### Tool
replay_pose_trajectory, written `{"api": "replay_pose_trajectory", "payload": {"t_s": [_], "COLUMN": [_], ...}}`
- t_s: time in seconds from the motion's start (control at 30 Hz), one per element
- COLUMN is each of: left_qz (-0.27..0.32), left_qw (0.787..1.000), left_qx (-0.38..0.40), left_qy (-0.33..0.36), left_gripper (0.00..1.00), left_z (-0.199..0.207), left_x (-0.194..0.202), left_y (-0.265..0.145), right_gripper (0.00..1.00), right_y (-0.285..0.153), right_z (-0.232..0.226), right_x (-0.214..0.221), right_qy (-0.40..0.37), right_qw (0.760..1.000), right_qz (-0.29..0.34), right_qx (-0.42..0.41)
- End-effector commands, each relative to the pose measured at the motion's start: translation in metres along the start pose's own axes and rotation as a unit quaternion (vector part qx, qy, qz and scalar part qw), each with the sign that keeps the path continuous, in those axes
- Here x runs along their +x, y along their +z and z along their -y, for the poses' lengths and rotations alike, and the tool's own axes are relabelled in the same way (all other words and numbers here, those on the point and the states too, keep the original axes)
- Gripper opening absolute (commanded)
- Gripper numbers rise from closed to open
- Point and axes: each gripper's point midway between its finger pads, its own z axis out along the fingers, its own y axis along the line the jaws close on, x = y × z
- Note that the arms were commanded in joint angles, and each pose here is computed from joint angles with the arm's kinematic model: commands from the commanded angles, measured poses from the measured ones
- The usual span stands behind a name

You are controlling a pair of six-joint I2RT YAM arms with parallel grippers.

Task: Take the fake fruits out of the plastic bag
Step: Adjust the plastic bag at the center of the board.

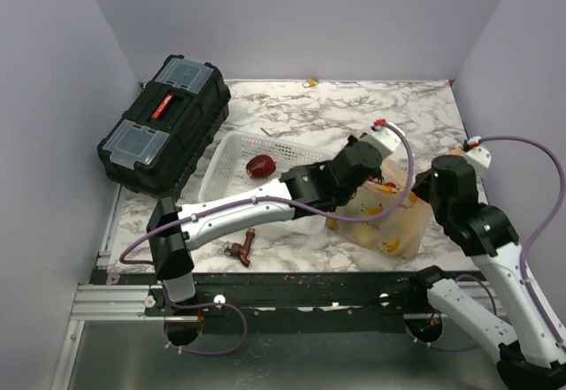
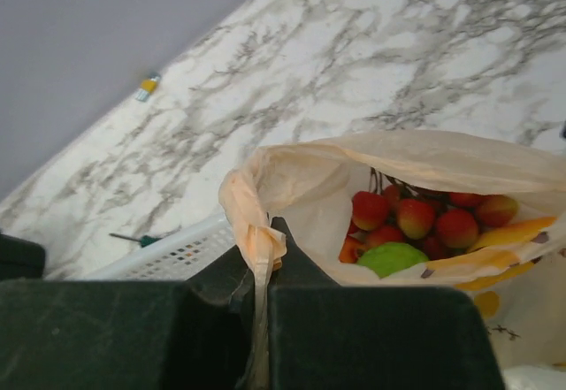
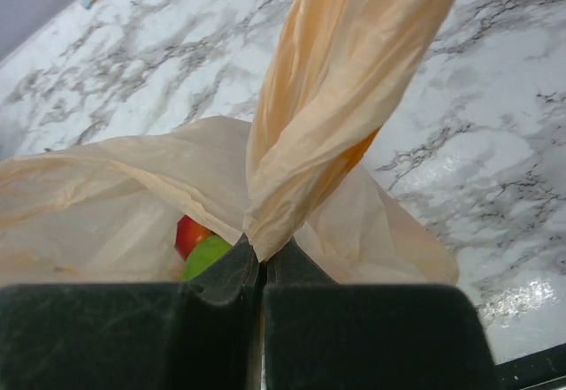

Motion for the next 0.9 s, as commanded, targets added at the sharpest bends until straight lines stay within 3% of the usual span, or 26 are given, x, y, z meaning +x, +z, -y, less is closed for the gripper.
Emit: {"api": "replay_pose_trajectory", "payload": {"t_s": [0.0,0.17,0.33,0.5,0.67,0.87], "left_qz": [-0.074,-0.107,-0.077,-0.054,-0.093,-0.178], "left_qw": [0.976,0.940,0.919,0.904,0.890,0.845], "left_qx": [0.162,0.252,0.283,0.305,0.322,0.366], "left_qy": [-0.126,-0.205,-0.263,-0.295,-0.309,-0.348], "left_gripper": [0.00,0.00,0.00,0.00,0.00,0.00], "left_z": [0.003,-0.003,-0.027,-0.042,-0.024,0.011], "left_x": [-0.008,-0.027,-0.065,-0.089,-0.063,-0.008], "left_y": [-0.020,-0.027,-0.032,-0.035,-0.032,-0.043], "right_gripper": [0.01,0.01,0.01,0.01,0.02,0.27], "right_y": [0.026,0.055,0.097,0.097,0.096,0.075], "right_z": [-0.006,-0.033,-0.036,-0.053,-0.034,0.020], "right_x": [-0.020,-0.062,-0.130,-0.174,-0.137,-0.070], "right_qy": [-0.031,-0.080,-0.075,-0.066,-0.055,-0.052], "right_qw": [0.998,0.991,0.990,0.992,0.994,0.990], "right_qz": [0.029,0.069,0.071,0.091,0.055,0.003], "right_qx": [0.056,0.079,0.095,0.064,0.075,0.130]}}
